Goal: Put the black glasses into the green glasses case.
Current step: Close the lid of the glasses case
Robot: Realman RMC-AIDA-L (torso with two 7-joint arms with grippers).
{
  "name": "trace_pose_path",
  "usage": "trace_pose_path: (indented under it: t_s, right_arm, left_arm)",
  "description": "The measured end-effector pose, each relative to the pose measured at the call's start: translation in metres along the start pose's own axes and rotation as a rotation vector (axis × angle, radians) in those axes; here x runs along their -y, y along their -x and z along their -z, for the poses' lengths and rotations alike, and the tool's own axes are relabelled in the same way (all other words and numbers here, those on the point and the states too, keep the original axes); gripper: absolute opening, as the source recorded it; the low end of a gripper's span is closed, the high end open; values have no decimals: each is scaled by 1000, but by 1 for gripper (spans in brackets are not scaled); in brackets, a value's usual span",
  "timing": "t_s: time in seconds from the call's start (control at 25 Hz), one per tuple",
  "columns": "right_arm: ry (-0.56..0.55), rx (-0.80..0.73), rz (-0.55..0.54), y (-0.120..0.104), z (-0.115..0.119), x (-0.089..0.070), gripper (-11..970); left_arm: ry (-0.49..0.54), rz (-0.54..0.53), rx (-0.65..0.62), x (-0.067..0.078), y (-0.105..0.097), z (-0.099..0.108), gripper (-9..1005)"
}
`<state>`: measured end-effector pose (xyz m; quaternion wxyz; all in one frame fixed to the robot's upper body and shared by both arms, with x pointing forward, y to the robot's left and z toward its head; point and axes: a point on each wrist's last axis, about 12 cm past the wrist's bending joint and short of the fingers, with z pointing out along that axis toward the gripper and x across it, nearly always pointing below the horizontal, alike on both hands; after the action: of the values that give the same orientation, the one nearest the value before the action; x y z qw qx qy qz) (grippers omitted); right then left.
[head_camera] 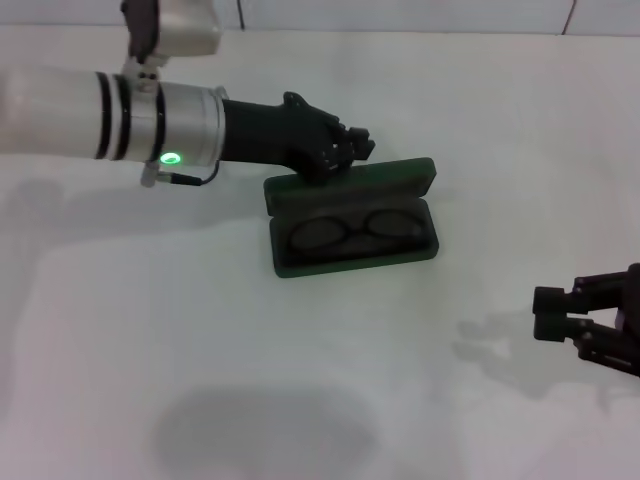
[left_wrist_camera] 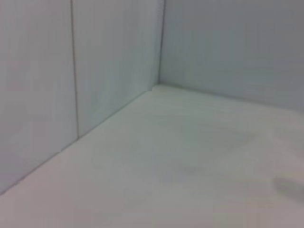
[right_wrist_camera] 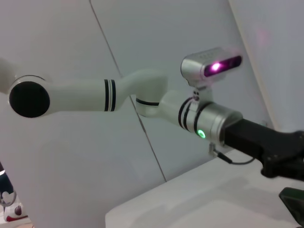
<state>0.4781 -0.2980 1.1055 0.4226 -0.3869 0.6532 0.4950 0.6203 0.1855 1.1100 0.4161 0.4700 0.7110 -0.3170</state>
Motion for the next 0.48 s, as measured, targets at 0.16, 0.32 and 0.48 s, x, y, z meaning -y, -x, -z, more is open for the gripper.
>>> trace_pose_path:
  t_s: [0.16, 0.32, 0.48]
  right_arm:
    - [-15, 3, -2, 1, 0, 4, 279]
    - [-26, 0, 6, 4, -3, 8, 287]
    - [-35, -1, 9, 5, -4, 11, 294]
  left_arm:
    - [20, -12, -51, 2, -4, -10, 105]
    - [23, -9, -59, 5, -6, -15, 103]
    - [20, -12, -72, 6, -9, -16, 102]
